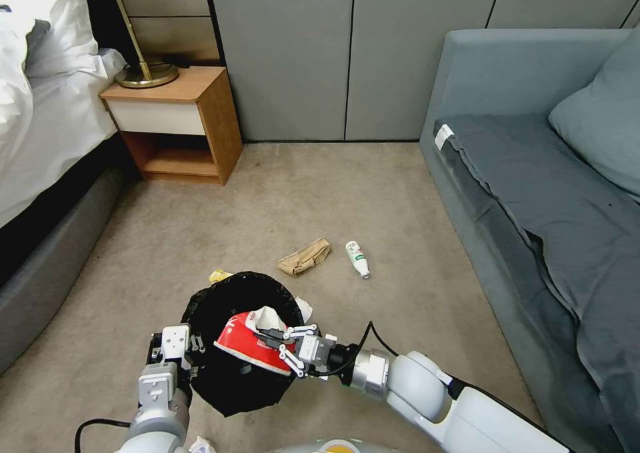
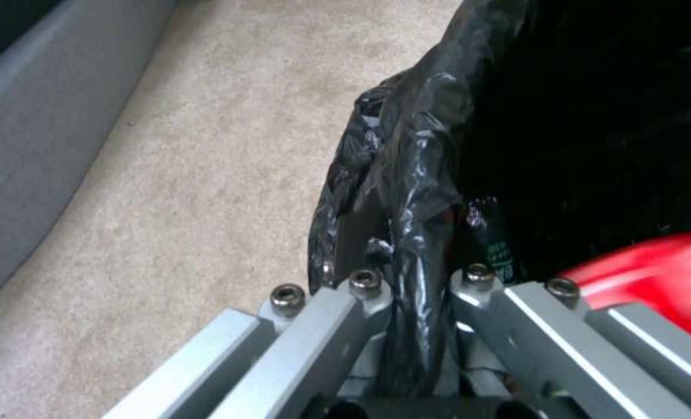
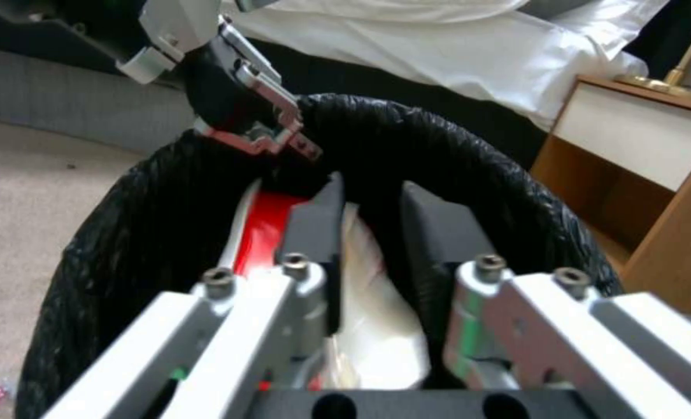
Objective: Pick up the trash bin, then pick up the garbage from the floor and place it into the trash bin.
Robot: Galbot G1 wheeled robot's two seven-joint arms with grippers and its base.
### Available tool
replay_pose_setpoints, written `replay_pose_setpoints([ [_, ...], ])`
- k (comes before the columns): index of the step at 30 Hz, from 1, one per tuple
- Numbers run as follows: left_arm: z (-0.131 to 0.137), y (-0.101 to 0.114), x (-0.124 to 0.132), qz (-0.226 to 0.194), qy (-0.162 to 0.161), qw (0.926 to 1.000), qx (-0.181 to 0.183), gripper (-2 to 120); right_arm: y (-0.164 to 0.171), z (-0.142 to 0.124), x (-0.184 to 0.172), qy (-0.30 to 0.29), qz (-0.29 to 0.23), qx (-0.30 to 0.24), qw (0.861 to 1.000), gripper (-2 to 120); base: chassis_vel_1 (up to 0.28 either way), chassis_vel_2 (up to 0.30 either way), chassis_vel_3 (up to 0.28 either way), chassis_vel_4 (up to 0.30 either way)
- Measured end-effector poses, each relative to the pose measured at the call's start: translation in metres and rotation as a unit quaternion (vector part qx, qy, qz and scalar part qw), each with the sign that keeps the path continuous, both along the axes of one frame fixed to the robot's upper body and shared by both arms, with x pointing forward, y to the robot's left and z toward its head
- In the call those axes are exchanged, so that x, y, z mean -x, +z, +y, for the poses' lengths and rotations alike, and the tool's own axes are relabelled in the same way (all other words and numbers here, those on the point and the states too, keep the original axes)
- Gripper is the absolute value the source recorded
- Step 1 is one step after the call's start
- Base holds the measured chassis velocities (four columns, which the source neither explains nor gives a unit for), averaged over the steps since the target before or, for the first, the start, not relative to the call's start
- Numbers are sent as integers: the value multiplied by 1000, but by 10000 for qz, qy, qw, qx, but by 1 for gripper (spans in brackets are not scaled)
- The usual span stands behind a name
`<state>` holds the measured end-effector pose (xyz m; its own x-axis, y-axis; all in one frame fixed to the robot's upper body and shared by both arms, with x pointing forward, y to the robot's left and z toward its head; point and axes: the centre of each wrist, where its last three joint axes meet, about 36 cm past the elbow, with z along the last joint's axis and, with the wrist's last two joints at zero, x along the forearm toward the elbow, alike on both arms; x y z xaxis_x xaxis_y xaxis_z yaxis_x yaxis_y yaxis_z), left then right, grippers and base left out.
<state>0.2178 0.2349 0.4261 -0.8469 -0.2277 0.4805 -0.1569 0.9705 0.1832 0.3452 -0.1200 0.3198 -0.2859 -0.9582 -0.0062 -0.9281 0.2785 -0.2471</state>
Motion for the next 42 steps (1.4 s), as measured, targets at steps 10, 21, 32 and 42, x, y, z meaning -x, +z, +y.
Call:
replay_pose_setpoints([
  [10,-3,-2,1,30,-35,10000,14,1,5,8,-5,-21,-6,-36,10000,62,0,0,0,0],
  [21,-5,-4,0,34,-55,10000,26,1,19,5,-11,-124,-120,-162,9997,99,0,0,0,0],
  [32,0,-10,1,119,-47,9999,-45,1,95,-7,-17,-960,-667,-1052,9876,100,0,0,0,0],
  [42,17,-10,0,107,85,9998,-110,1,127,-59,23,-2707,-651,-1504,9486,100,0,0,0,0],
])
